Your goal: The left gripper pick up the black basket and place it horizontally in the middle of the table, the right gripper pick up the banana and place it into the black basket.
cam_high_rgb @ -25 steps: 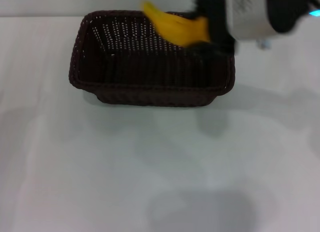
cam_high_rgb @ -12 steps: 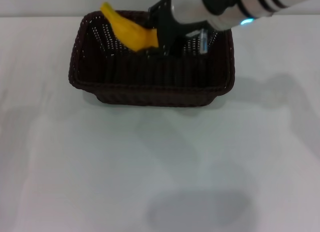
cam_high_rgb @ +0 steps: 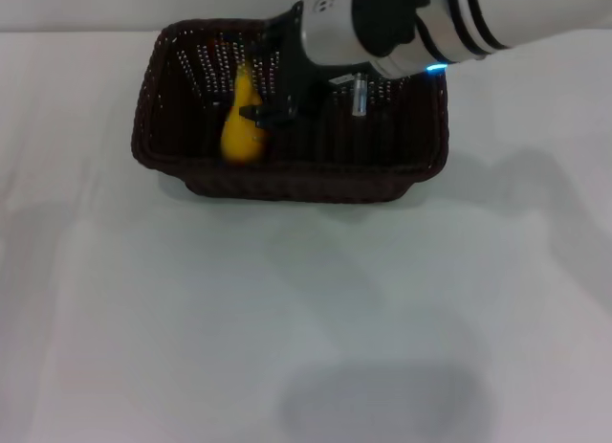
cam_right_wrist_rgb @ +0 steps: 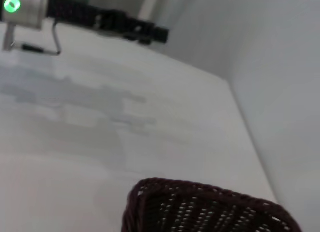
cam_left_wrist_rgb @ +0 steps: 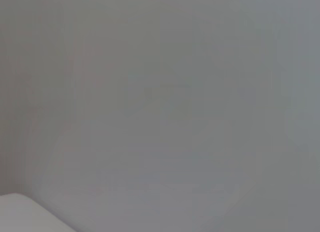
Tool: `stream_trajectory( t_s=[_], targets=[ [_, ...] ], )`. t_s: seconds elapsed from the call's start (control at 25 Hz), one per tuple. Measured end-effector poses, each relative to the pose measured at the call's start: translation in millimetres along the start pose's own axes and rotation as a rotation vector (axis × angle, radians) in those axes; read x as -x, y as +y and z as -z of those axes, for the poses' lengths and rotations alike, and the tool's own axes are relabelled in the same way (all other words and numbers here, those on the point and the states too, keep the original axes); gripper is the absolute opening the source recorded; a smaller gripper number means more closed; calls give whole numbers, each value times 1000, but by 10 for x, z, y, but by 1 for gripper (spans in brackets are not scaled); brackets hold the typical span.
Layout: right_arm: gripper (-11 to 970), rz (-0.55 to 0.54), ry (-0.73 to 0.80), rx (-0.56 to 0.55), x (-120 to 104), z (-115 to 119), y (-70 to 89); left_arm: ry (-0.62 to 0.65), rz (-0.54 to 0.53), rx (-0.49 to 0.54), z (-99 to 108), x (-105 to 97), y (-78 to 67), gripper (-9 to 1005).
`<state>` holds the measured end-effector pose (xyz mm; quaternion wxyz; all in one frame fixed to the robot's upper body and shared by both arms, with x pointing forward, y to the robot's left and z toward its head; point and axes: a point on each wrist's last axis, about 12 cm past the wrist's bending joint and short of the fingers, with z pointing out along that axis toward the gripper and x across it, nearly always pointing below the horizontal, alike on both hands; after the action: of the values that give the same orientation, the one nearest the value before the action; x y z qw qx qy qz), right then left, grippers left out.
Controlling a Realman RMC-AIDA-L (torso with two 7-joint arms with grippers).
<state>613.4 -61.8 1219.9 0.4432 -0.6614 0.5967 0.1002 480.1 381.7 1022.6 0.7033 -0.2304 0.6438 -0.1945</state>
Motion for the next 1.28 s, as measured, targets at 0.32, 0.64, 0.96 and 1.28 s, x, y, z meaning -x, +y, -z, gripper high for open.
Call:
stream_trajectory(
  t_s=[0.32, 0.64, 0.96, 1.28],
  targets=[
    [812, -197, -117, -143, -370, 287, -146, 2, -2, 0, 12, 0, 5, 791],
    [846, -457, -274, -393, -1012, 834, -284, 6, -4, 6, 47, -6, 24, 790],
    [846, -698, -530, -594, -1850, 1216, 80, 10, -15, 17, 97, -11, 52, 791],
    [846, -731, -618, -858, -2485, 1271, 658, 9, -33, -4, 159, -5, 50, 791]
  ],
)
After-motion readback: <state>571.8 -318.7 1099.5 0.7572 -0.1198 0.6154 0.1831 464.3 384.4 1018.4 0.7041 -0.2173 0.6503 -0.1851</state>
